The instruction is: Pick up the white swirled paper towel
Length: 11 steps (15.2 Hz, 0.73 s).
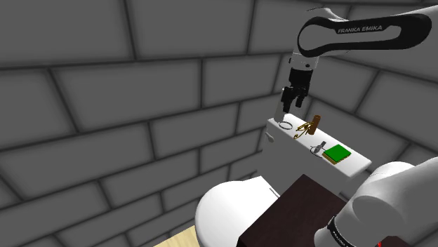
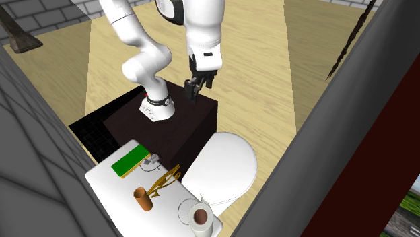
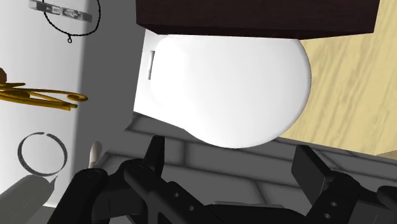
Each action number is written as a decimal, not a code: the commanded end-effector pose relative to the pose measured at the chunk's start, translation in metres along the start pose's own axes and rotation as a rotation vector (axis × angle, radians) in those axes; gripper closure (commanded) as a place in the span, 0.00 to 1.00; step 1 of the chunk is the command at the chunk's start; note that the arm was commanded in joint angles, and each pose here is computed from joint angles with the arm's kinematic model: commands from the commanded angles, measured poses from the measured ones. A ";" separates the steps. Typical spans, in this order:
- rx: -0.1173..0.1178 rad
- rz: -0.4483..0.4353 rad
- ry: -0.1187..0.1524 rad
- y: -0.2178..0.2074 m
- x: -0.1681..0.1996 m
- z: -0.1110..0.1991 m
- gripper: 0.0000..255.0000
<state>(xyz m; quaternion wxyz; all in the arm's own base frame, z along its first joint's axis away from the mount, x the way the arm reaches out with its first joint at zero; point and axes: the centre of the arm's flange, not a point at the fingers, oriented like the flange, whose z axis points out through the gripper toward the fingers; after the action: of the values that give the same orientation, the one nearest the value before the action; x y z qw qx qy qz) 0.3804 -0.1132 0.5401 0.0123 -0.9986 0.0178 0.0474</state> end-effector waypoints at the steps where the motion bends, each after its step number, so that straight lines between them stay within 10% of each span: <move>1: 0.000 0.003 0.005 0.023 0.012 0.000 0.00; 11: 0.003 0.019 0.031 0.134 0.080 0.003 0.00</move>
<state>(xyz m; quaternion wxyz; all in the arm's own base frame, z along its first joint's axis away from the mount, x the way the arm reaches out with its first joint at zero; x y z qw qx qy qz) 0.4474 -0.2369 0.5290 0.0136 -0.9990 0.0271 0.0337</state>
